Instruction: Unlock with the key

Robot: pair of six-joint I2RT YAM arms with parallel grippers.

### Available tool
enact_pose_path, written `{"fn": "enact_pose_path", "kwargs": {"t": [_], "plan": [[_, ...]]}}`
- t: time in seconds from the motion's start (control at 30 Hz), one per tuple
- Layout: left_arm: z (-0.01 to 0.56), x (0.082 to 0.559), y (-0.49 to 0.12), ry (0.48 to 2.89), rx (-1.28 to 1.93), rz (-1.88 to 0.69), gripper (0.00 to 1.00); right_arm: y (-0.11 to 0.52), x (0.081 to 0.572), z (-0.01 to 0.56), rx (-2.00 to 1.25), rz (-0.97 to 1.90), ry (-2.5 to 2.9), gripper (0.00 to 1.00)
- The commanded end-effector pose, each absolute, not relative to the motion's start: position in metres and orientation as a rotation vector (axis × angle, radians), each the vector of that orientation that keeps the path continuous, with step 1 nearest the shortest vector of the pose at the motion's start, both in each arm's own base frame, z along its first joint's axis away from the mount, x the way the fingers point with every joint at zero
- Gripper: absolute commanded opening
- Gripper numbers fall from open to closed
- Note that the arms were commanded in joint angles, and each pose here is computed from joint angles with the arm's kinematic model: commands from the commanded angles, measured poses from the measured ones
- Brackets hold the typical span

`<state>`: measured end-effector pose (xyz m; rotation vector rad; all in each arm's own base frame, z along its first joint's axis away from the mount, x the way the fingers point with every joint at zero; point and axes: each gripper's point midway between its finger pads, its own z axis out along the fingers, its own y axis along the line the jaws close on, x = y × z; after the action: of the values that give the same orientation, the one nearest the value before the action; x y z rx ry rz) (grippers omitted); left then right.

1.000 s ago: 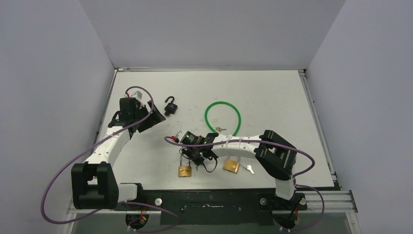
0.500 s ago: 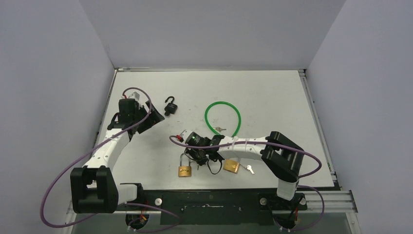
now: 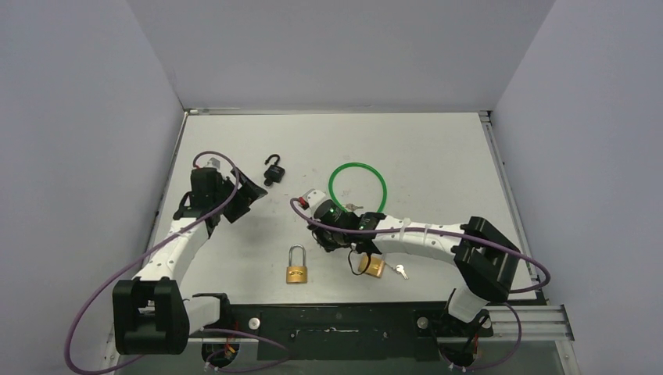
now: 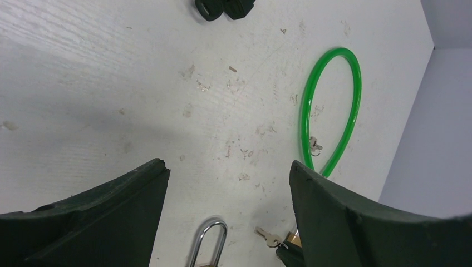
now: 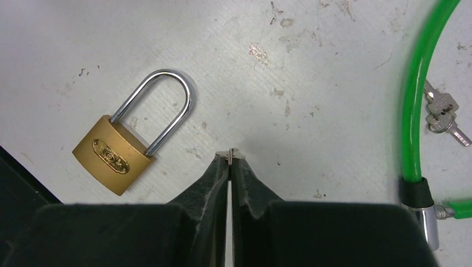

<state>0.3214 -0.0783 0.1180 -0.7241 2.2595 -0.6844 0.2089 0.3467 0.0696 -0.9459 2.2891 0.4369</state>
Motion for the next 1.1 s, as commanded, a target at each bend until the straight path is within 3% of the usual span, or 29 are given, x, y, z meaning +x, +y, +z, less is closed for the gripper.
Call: {"fn": "enact_pose_path", "kwargs": {"t": [0.0, 0.2, 0.5, 0.7, 0.9, 1.07], "plan": [[0.139, 0.323, -0.094, 2.159, -0.77, -0.843, 0.77, 0.355, 0.225, 0.101, -0.824, 0.517, 2.2, 0.0], [0.157, 0.316, -0.132, 2.062, -0.617, -1.065, 0.77, 0.358, 0.232, 0.129, -0.758, 0.664, 2.158, 0.0], [0.241, 0.28, -0.22, 1.8, 0.224, -1.251, 0.77, 0.343, 0.243, 0.22, -0.71, 0.95, 2.007, 0.0], [0.293, 0.257, -0.246, 1.53, 0.536, -1.304, 0.77, 0.329, 0.237, 0.286, -0.701, 1.141, 1.871, 0.0], [0.312, 0.238, -0.272, 1.389, 0.72, -1.374, 0.71, 0.323, 0.231, 0.333, -0.675, 1.25, 1.771, 0.0], [0.316, 0.24, -0.294, 1.351, 0.754, -1.361, 0.57, 0.321, 0.23, 0.35, -0.669, 1.278, 1.728, 0.0]]}}
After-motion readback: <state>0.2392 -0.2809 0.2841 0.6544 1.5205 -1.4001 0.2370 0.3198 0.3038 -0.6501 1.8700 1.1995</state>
